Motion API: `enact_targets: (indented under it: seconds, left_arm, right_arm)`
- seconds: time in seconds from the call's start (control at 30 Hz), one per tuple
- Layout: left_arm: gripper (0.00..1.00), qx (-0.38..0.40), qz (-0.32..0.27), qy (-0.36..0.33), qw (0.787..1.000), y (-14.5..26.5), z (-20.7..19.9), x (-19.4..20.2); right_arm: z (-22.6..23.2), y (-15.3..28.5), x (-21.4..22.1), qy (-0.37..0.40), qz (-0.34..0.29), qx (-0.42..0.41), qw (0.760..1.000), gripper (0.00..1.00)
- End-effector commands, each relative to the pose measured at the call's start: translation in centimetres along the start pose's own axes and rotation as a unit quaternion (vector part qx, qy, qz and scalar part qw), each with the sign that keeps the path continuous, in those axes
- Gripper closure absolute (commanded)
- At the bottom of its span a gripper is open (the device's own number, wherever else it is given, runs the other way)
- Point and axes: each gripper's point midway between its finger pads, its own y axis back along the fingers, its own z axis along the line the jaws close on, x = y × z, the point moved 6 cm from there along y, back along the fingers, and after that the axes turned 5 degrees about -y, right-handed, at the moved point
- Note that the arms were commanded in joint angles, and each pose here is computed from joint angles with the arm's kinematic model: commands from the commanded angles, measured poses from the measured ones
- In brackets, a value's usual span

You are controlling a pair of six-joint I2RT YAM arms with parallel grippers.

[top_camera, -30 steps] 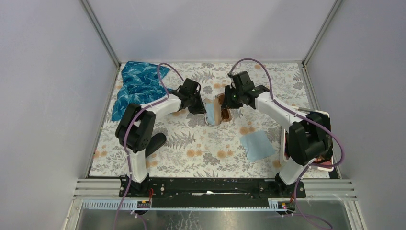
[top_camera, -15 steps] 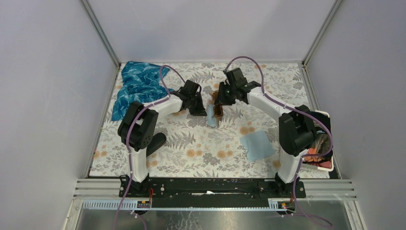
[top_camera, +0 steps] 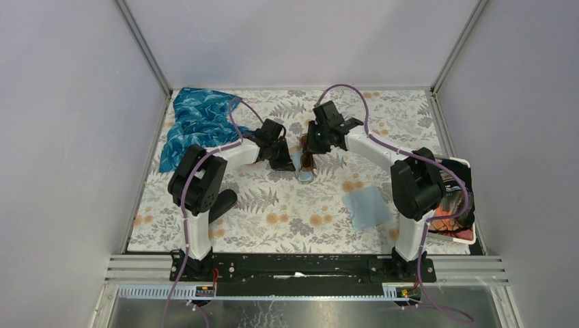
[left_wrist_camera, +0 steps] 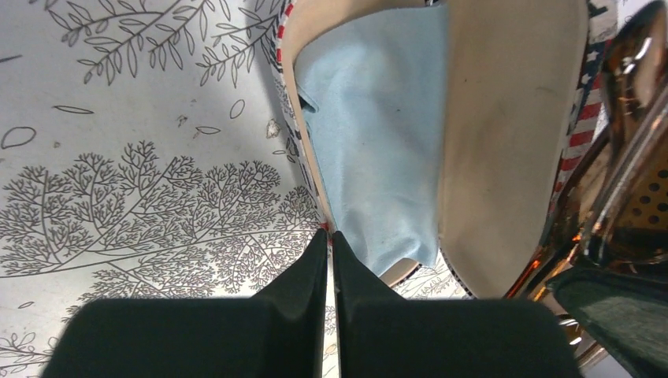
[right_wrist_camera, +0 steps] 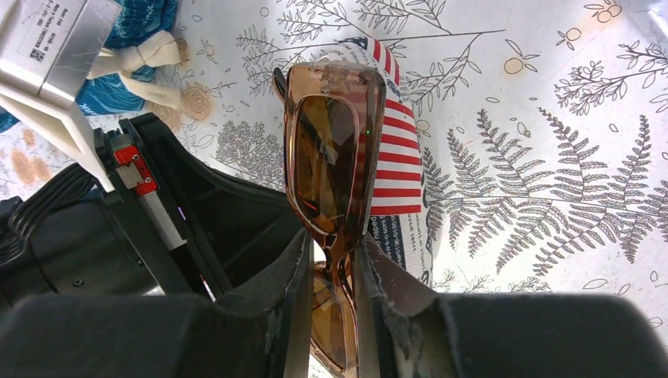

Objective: Organize the sunglasses
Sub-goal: Adjust the sunglasses case at the center of the board, then place the sunglasses in the sunglasses case.

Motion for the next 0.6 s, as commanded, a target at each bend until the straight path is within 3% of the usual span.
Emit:
enact_targets:
  seconds: [0.0,0.57]
  left_arm:
    - [0.93,0.024,-0.01,-0.003,1.0,0.1,-0.7,-0.2]
    - [0.92,0.032,-0.012,-0.011,0.999,0.2,-1.1,-0.5]
  right_arm:
    - [1.0,-0.1,-0.1,0.022,-0.016,0.022,0.999,0.78]
    - [2.3,-0.4,1.1,0.148,-0.004,0.076,0.986,0.78]
